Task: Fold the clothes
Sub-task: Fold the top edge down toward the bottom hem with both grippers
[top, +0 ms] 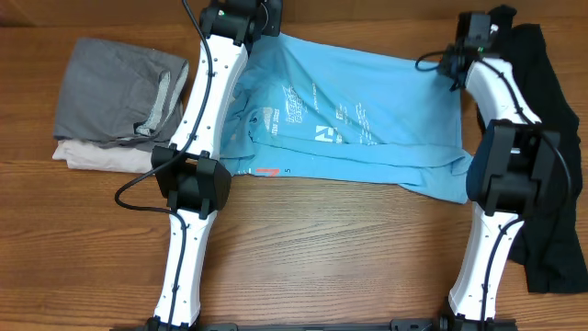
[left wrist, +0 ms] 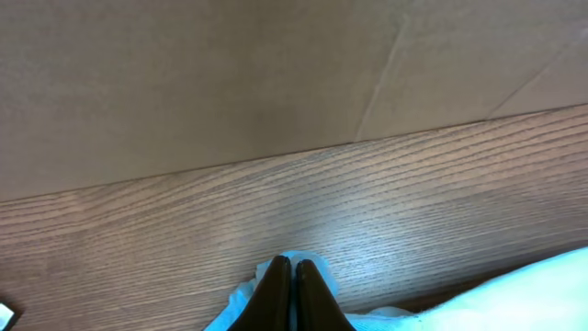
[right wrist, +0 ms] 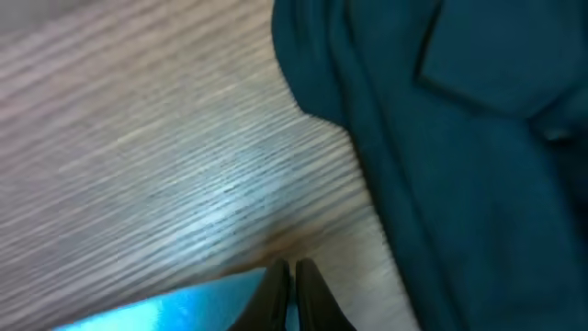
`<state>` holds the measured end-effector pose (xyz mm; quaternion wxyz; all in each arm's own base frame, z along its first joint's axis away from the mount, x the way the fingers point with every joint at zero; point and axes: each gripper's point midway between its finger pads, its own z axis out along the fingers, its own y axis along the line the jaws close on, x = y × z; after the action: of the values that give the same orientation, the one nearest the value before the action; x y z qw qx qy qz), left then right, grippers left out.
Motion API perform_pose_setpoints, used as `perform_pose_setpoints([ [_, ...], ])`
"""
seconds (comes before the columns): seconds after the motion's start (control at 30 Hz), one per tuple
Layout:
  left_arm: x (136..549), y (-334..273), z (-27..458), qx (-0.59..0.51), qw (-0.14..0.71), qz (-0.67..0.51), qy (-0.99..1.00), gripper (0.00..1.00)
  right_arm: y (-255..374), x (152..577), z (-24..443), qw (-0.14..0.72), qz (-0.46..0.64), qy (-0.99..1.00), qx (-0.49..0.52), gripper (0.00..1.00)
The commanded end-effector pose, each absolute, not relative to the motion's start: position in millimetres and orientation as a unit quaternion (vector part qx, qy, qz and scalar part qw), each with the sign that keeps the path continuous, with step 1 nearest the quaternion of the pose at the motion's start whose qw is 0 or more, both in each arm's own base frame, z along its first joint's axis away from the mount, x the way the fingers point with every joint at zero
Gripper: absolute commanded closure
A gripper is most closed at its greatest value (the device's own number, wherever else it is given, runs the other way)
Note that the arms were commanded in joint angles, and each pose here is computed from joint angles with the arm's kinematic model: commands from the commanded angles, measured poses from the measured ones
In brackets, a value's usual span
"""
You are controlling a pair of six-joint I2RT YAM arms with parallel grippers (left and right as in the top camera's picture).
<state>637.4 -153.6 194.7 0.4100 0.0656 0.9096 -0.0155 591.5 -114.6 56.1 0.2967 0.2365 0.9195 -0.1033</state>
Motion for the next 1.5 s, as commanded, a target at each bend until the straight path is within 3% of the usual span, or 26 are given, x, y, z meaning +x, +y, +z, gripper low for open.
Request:
perform_pose_setpoints([
  [0.0,636,-131,225,0.054,0.431,-0.001,0.901,0.96,-135,597,135,0.345,-0.105,0.897,0.256,0.96],
  [0.17,624,-113,252,0.043,0.434,0.004,0.900,0.96,-135,568,153,0.285,-0.070,0.921,0.257,0.96],
  [0.43,582,-104,259,0.054,0.376,0.015,0.925,0.96,-129,512,137,0.164,0.012,0.941,0.295,0.96],
  [0.83,501,-101,210,0.017,0.191,-0.012,0.981,0.96,-122,438,124,0.010,0.037,0.946,0.322,0.96],
  [1.17,466,-103,182,0.023,0.097,-0.004,0.995,0.96,-119,421,120,-0.027,0.031,0.946,0.322,0.96],
  [1.47,423,-104,113,0.054,-0.040,0.036,0.997,0.96,-124,399,94,-0.076,0.003,0.944,0.321,0.96],
])
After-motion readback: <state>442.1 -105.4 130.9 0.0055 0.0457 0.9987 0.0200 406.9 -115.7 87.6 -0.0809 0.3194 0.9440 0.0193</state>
